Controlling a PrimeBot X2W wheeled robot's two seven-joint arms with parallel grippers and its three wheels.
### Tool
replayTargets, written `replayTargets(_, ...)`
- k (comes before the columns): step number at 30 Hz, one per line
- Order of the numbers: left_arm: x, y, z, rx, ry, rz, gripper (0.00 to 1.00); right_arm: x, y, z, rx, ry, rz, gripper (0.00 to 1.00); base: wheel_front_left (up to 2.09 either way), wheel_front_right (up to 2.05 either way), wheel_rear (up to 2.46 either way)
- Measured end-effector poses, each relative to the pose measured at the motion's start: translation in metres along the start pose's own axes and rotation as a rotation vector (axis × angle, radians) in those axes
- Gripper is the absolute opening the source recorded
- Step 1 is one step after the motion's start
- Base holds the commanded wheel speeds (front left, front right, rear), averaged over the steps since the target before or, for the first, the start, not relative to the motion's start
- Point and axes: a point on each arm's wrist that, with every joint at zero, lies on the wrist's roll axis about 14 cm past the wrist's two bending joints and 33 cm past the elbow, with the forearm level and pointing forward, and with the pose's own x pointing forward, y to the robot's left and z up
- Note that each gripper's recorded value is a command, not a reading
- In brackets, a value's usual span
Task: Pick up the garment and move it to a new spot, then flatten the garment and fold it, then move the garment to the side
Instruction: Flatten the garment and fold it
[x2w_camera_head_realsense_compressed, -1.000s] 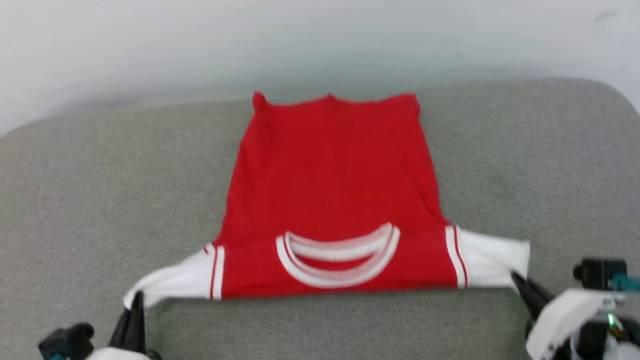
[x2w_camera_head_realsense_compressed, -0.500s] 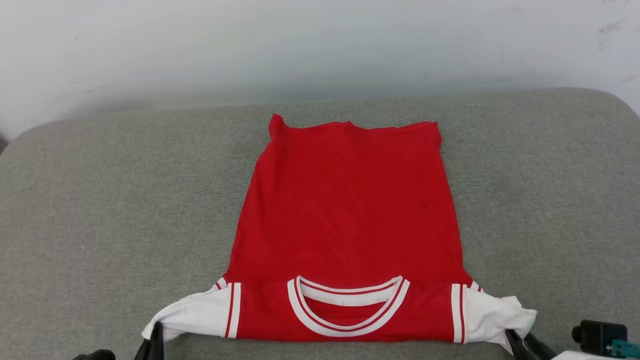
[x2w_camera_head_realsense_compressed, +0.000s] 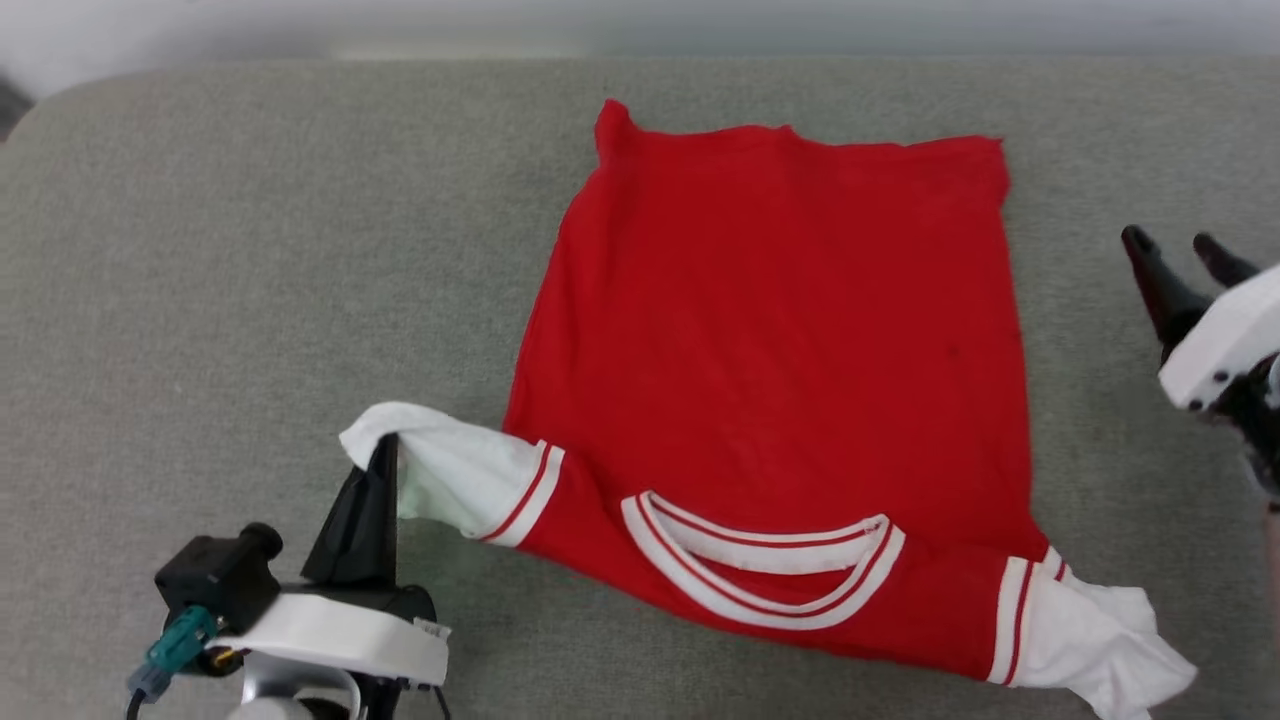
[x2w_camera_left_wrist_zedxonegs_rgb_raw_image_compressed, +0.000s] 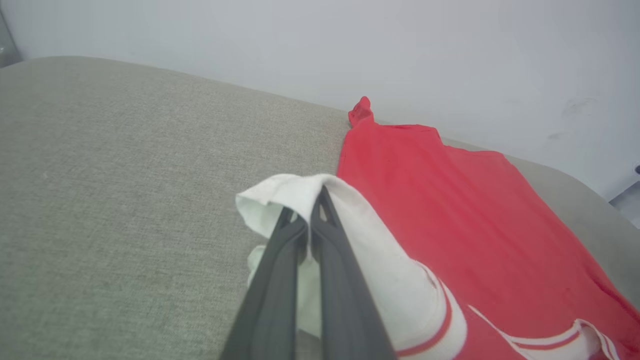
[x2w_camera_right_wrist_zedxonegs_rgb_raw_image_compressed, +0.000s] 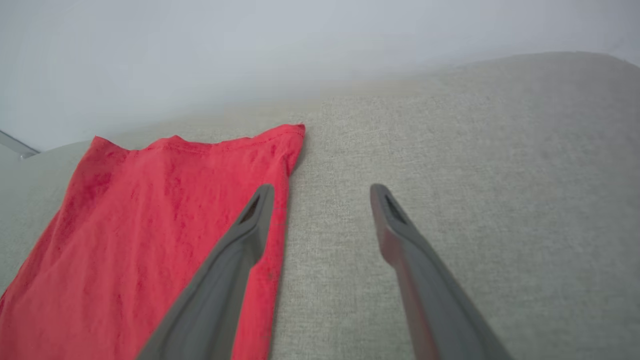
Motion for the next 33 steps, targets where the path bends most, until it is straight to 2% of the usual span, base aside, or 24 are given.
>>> replayTargets(5, 0.013, 0.007, 0.009, 0.021, -0.035, 0.004, 0.00, 0.058, 0.013, 0.004, -0.054, 0.178, 0.029, 1.00, 0.00, 0.00, 0.00)
replayTargets(11, 0.023, 0.018, 0.005, 0.044, -0.030, 0.021, 0.00, 0.110, 0.033, -0.022, -0.080, 0.421, 0.046, 1.00, 0.00, 0.00, 0.00)
replayTargets(17, 0.030, 0.027, -0.012, 0.043, 0.008, 0.047, 0.00, 0.138, 0.038, -0.071, -0.069, 0.601, 0.035, 1.00, 0.00, 0.00, 0.00)
replayTargets(21, 0.031, 0.035, -0.021, 0.046, 0.033, 0.065, 0.00, 0.146, 0.041, -0.087, -0.047, 0.683, 0.035, 1.00, 0.00, 0.00, 0.00)
replayTargets(22, 0.031, 0.036, -0.022, 0.046, 0.036, 0.066, 0.00, 0.145, 0.040, -0.088, -0.040, 0.698, 0.033, 0.80, 0.00, 0.00, 0.00)
replayTargets(23, 0.031, 0.036, -0.022, 0.046, 0.035, 0.064, 0.00, 0.143, 0.040, -0.089, -0.031, 0.711, 0.030, 0.33, 0.00, 0.00, 0.00)
replayTargets(24, 0.031, 0.035, -0.021, 0.046, 0.033, 0.060, 0.00, 0.141, 0.041, -0.090, -0.021, 0.722, 0.029, 0.00, 0.00, 0.00, 0.00)
replayTargets(33, 0.019, 0.035, -0.013, 0.044, 0.030, 0.062, 0.00, 0.114, 0.048, -0.079, -0.055, 0.729, 0.029, 0.00, 0.00, 0.00, 0.00)
